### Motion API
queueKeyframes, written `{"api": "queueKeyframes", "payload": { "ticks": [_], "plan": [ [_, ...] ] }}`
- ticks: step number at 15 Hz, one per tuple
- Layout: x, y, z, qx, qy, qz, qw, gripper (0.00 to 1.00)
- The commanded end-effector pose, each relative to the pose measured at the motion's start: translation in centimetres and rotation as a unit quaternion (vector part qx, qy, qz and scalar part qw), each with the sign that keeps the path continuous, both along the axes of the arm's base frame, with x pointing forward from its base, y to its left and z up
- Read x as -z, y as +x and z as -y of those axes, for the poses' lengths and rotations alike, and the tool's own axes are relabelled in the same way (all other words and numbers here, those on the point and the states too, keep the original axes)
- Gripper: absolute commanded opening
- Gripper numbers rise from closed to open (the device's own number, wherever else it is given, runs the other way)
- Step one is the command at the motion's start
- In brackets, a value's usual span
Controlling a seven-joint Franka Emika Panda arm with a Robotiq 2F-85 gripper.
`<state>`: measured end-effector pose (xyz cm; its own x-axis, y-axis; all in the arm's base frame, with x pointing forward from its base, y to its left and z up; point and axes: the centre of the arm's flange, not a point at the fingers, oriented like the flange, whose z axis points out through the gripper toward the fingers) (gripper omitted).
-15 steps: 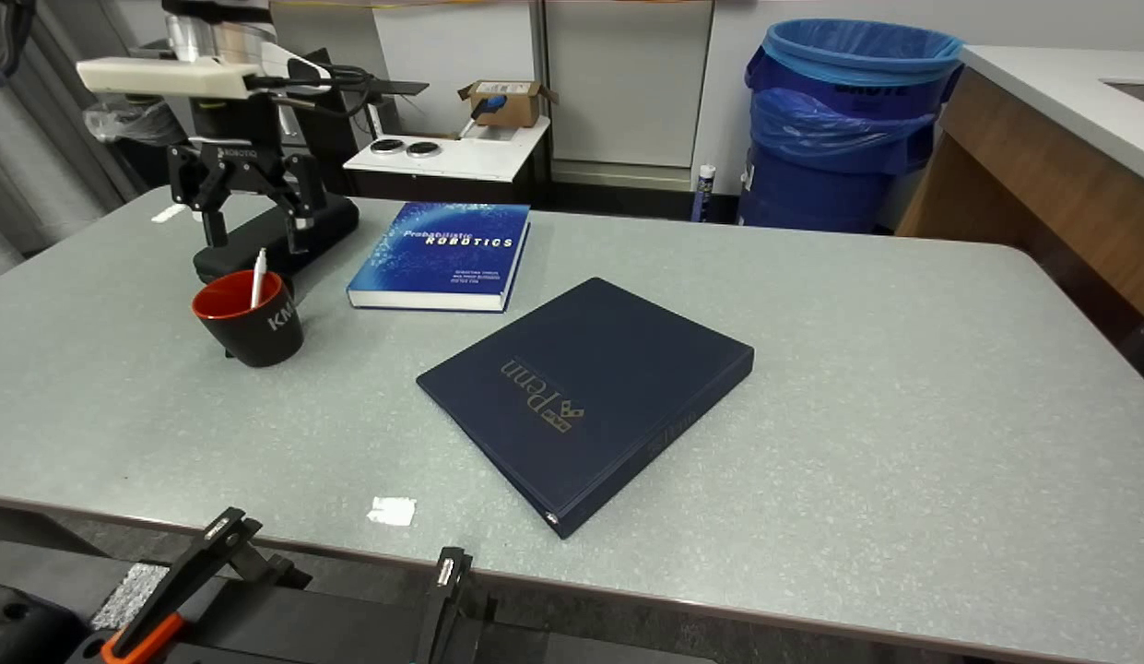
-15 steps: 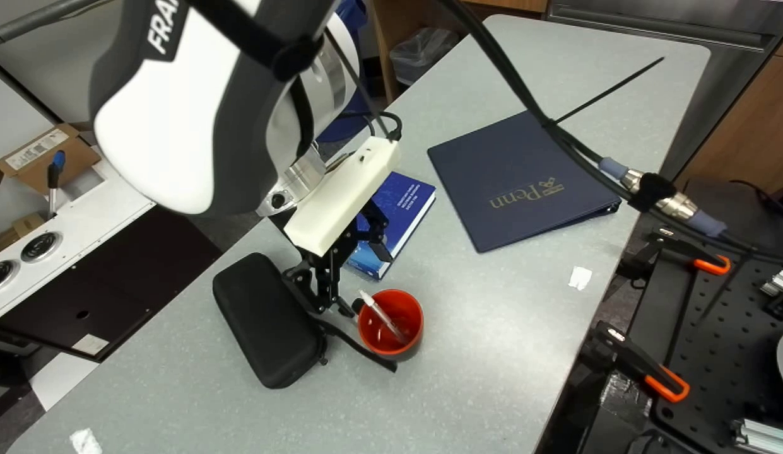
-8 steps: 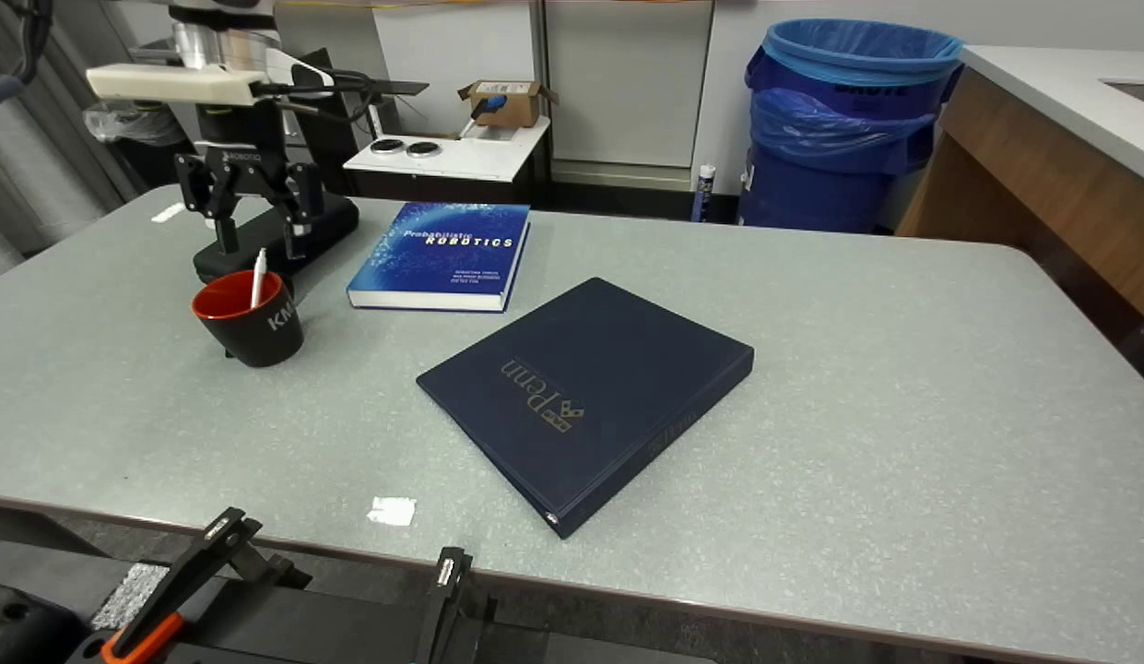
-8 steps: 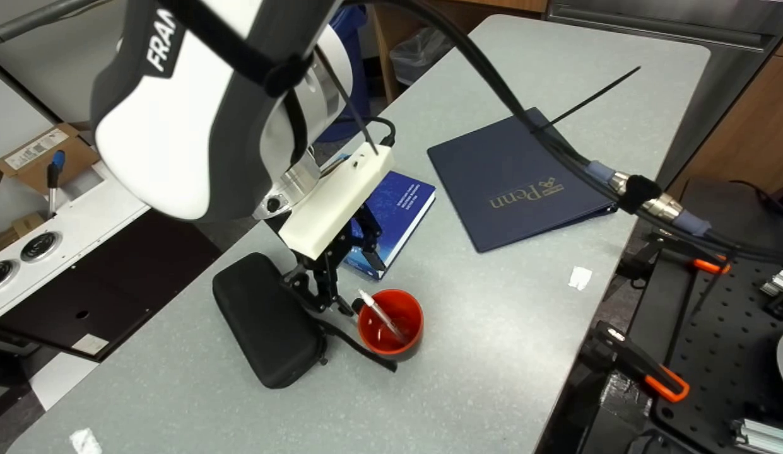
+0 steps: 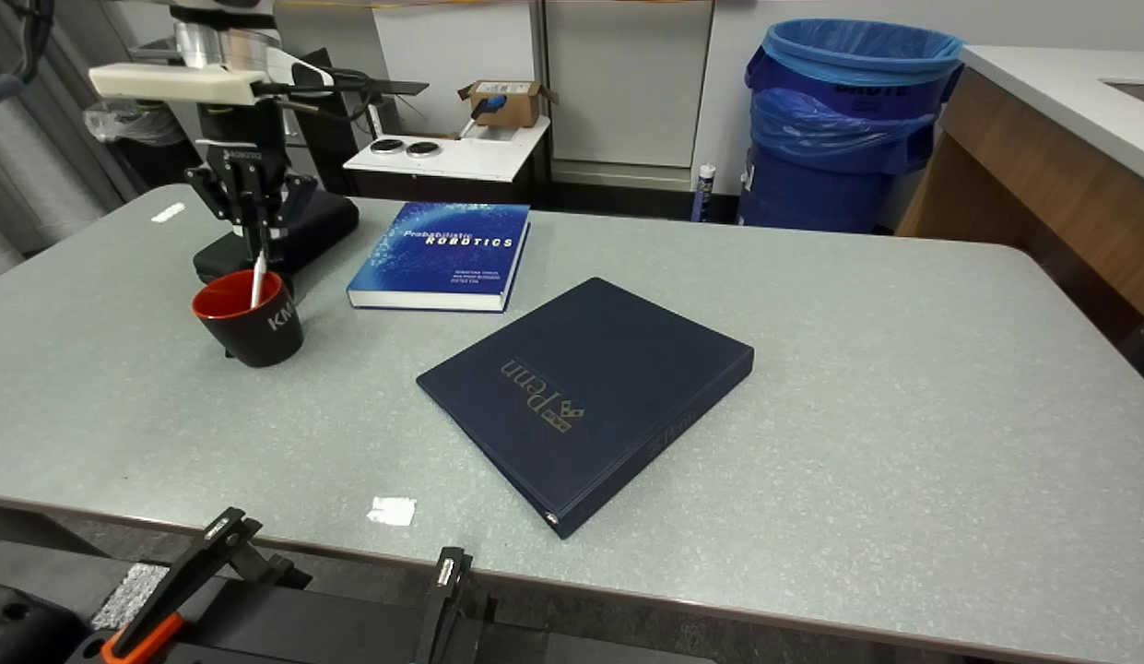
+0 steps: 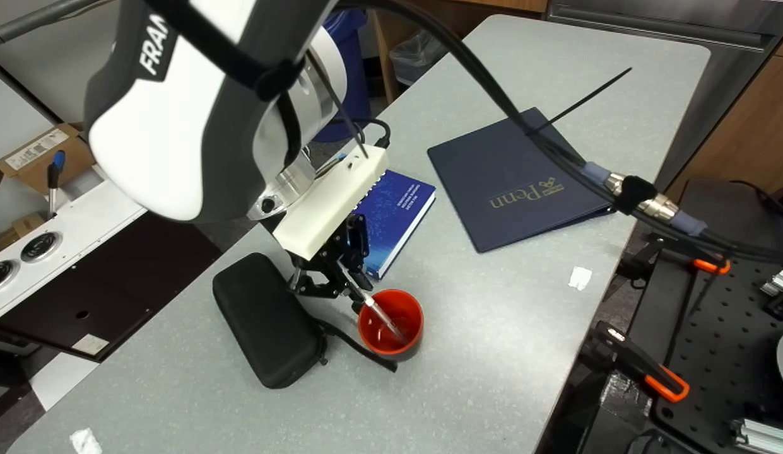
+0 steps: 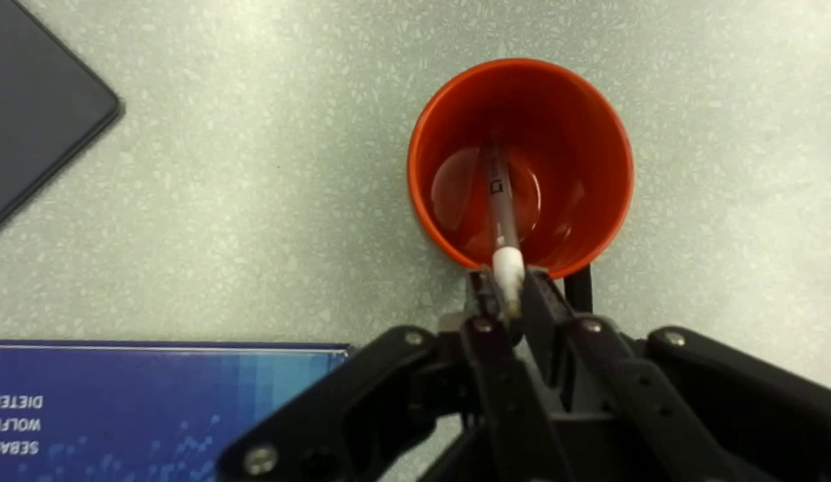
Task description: Place the marker on the table
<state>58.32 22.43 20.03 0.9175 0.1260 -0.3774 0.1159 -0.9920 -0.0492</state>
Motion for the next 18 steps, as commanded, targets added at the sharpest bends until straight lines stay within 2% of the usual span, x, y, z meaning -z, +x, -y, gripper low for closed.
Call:
{"api": "queueKeyframes", "payload": {
  "ticks": [1, 5, 12, 15, 18],
  "plan": [
    [-0.2, 0.6, -0.6, 0.014, 0.001, 0.003, 0.9999, 0.0],
    [-1.8, 0.3, -0.5, 0.009, 0.006, 0.008, 0.9999, 0.01],
    [-10.5, -2.0, 2.2, -0.008, 0.015, 0.031, 0.9994, 0.02],
    [-12.9, -2.4, 4.1, -0.006, -0.014, 0.017, 0.9998, 0.02],
    [-12.6, -2.8, 6.7, -0.012, -0.066, -0.023, 0.9975, 0.02]
  ]
}}
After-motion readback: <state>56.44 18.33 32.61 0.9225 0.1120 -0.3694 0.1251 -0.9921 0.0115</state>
